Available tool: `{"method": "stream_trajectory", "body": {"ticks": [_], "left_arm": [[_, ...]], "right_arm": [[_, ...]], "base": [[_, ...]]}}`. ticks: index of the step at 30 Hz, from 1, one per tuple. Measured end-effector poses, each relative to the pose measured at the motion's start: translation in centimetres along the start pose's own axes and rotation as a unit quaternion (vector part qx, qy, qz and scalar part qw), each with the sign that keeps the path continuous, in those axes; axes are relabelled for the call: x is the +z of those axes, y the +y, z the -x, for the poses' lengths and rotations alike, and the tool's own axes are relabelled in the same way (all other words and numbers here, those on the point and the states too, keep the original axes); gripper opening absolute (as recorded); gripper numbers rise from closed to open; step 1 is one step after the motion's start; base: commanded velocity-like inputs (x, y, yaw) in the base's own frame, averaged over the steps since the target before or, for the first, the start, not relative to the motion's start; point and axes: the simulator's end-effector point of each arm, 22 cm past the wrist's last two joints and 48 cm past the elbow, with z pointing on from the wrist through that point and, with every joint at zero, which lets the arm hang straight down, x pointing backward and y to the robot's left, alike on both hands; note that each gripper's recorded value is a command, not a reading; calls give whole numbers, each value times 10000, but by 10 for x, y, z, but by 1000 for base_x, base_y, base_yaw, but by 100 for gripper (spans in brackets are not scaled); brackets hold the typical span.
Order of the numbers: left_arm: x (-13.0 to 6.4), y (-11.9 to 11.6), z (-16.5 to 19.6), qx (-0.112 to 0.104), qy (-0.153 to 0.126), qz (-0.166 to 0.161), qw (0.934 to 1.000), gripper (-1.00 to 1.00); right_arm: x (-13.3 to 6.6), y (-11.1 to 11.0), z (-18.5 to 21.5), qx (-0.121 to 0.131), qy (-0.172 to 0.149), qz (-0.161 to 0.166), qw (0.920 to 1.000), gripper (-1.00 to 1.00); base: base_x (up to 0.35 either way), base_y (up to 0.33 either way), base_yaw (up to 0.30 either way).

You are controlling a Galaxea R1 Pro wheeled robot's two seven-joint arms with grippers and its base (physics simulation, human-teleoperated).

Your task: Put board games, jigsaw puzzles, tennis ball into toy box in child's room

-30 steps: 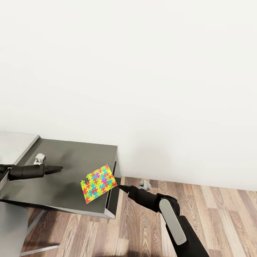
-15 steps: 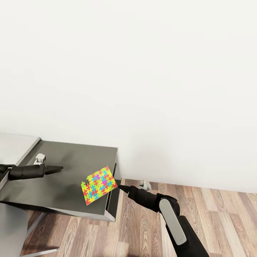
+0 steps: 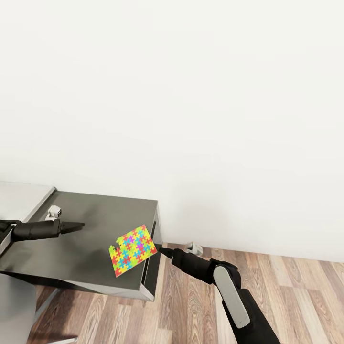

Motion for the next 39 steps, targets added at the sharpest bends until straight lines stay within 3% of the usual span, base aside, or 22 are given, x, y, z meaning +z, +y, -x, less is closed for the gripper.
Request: {"method": "stream_trajectory", "body": {"ticks": [39], "left_arm": [[-16,-28,16,259,-168,-46,9995,100]], "right_arm": [[-13,26,12,-237,-177,129,9995,100]], "base": [[0,0,0]]}}
